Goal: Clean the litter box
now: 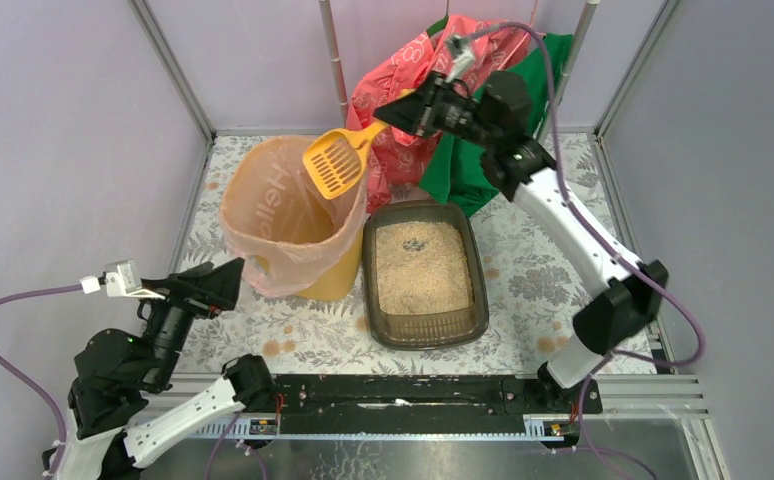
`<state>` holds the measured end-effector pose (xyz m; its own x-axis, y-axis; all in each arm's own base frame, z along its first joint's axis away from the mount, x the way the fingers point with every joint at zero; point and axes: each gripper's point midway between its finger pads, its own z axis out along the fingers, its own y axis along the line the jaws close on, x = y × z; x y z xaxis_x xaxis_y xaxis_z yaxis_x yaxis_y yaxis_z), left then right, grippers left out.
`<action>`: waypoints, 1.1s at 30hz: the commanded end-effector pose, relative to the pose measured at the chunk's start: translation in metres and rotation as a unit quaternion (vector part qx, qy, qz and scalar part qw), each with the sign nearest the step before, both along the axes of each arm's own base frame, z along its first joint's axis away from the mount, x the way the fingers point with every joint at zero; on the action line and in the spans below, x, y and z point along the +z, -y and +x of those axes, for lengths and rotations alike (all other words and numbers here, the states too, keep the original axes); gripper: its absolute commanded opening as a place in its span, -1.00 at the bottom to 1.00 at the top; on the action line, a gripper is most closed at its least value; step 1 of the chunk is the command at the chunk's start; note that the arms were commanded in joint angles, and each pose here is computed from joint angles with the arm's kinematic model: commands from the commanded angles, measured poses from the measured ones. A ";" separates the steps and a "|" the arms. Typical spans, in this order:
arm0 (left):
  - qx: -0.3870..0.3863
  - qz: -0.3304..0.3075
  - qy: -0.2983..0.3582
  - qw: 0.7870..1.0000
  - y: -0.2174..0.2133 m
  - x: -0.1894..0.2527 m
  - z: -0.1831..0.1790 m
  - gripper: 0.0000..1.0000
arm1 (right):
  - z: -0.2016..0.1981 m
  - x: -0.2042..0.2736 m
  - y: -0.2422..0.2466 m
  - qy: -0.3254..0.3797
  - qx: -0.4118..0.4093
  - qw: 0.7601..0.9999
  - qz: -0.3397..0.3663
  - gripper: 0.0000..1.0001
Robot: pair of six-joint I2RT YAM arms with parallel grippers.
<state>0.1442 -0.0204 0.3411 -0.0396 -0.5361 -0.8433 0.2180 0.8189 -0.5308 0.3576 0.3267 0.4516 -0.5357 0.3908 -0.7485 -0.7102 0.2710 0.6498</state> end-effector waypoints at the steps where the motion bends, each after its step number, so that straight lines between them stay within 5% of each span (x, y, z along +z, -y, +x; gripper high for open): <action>1: 0.010 -0.017 -0.004 1.000 -0.017 -0.001 -0.008 0.97 | 0.002 -0.012 -0.046 0.067 -0.013 0.992 -0.106 -1.00; 7: 0.011 0.004 -0.008 1.000 -0.017 -0.007 -0.007 0.97 | -0.021 -0.032 -0.102 0.180 -0.032 0.949 -0.256 -1.00; 16: 0.019 0.005 -0.005 1.000 -0.022 -0.008 -0.008 0.97 | -0.035 -0.010 -0.120 0.215 -0.031 0.948 -0.235 -1.00; 19: 0.020 0.005 -0.007 1.000 -0.023 -0.010 -0.008 0.97 | -0.040 0.009 -0.116 0.194 -0.009 0.965 -0.179 -1.00; 24: 0.014 0.008 -0.015 1.000 -0.015 -0.013 -0.005 0.97 | -0.025 0.052 -0.060 0.108 0.056 0.992 0.022 -1.00; 33: 0.009 0.012 -0.017 1.000 -0.009 -0.014 -0.003 0.97 | -0.010 0.045 0.075 -0.008 0.090 0.968 0.236 -1.00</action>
